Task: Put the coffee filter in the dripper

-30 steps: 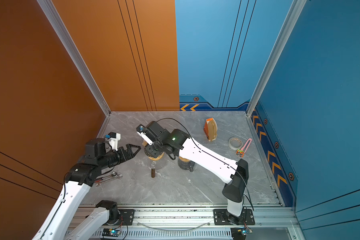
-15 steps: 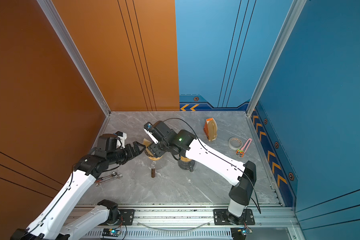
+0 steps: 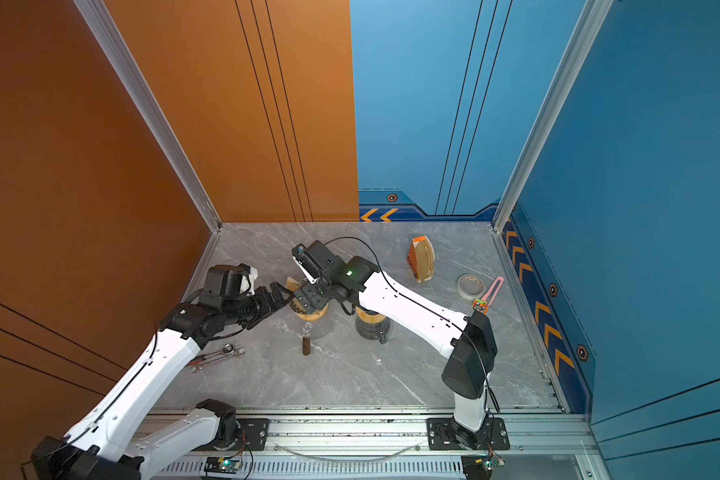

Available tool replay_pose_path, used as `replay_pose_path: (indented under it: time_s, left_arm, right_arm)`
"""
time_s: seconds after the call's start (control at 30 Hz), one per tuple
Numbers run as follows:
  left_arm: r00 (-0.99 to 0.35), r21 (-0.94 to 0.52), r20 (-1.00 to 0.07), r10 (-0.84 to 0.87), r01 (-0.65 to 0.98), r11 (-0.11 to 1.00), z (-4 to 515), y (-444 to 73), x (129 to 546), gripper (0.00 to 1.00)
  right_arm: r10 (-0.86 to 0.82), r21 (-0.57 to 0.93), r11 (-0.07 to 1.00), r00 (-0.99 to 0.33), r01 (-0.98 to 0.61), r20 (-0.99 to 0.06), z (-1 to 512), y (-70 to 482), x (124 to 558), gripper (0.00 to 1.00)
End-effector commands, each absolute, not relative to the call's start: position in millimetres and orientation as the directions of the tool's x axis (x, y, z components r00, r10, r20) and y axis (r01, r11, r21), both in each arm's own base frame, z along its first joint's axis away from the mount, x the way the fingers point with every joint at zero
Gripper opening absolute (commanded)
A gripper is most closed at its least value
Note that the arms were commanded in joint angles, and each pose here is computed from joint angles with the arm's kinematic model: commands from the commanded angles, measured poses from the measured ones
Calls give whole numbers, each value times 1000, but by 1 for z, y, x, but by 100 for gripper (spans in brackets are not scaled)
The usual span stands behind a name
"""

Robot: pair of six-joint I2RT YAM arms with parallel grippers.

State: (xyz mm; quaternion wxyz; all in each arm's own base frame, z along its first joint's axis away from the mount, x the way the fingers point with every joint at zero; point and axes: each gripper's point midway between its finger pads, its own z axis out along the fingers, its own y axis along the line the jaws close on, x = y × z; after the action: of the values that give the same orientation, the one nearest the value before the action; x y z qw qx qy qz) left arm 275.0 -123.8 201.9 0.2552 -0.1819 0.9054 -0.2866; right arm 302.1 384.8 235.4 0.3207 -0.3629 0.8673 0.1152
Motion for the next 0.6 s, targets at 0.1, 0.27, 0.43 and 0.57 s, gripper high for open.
replay_pose_path:
  time_s: [0.1, 0.27, 0.43, 0.57]
  left_arm:
    - [-810, -607, -368, -457, -163, 778, 204, -131, 285, 98]
    - [-818, -588, -369, -442, -163, 793, 200, -132, 293, 98]
    - [-829, -567, -367, -422, -160, 808, 194, -134, 298, 98]
    - [-837, -551, -366, -408, -159, 819, 190, -134, 301, 98]
  right_arm:
    - [-554, -86, 735, -523, -673, -647, 240, 382, 320, 95]
    - [-547, -85, 747, -537, -659, -642, 237, 376, 333, 95]
    - [-540, -82, 760, -557, -645, -631, 233, 367, 344, 95]
    - [-541, -88, 765, -564, -638, -624, 230, 361, 350, 95]
